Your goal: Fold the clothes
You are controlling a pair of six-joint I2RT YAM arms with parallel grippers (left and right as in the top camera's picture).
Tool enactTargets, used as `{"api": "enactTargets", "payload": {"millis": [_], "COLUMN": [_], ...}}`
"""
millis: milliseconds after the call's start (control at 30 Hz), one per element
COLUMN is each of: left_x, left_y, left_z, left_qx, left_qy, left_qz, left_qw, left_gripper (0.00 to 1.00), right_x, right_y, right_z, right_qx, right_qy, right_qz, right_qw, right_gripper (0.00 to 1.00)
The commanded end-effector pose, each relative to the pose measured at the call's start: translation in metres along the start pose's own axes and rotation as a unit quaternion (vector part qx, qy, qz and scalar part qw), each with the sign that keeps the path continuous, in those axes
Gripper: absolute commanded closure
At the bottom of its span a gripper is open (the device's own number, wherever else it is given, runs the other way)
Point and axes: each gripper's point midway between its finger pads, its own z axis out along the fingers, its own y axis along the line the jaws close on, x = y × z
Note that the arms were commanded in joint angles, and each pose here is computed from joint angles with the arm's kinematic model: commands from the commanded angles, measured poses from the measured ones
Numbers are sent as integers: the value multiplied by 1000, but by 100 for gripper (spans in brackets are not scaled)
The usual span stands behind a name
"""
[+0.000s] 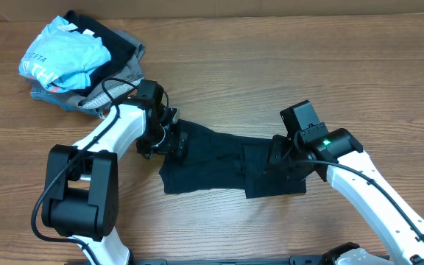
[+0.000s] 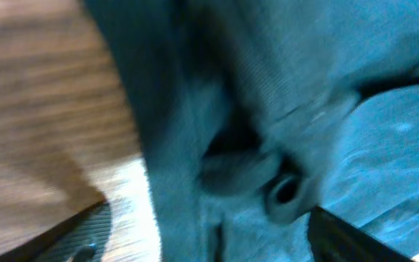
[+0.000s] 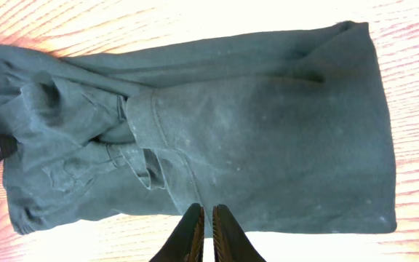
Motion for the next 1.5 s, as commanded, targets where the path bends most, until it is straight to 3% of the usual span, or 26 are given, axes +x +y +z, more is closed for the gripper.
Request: {"api": "enactTargets", "payload": {"millis": [0, 133, 233, 300, 400, 500, 633, 867, 1100, 1367, 1467], "left_x": [9, 19, 31, 37, 39, 30, 8, -30, -21, 7, 19], "left_y": [-8, -7, -6, -4, -1, 17, 21, -42, -128, -201, -218], "left_z": [23, 44, 56, 54, 37, -5, -62, -129, -120, -84, -67], "left_qx": [37, 36, 35, 30, 30, -15, -53, 9, 83, 49, 33], "left_qy": [26, 58, 89, 102, 117, 124, 88, -9, -2, 20, 22], "left_qz": [-3, -9, -14, -19, -20, -34, -30, 23, 80, 124, 136], "left_qw": [999, 998, 995, 994, 992, 992, 994, 1000, 993, 991, 990], "left_gripper": [22, 43, 84, 96, 96, 96, 96, 96, 96, 95, 89], "right_x": [-7, -6, -6, -6, -5, -5, -4, -11, -26, -33, -34], "right_y": [2, 1, 1, 0, 0, 0, -1, -14, -59, -93, -94], "right_z": [-5, -5, -5, -5, -5, -5, -5, -6, -12, -19, -19], "right_qx": [-1, 0, 0, 2, 3, 3, 4, 40, 95, 112, 112], "right_qy": [-15, -14, -13, -12, -11, -11, -9, -32, -51, -45, -43], "right_qz": [4, 5, 5, 5, 5, 9, 17, 21, 116, 172, 162], "right_qw": [1000, 1000, 1000, 1000, 1000, 1000, 1000, 998, 987, 978, 979], "right_gripper": [91, 91, 91, 91, 91, 91, 91, 90, 89, 89, 89]}}
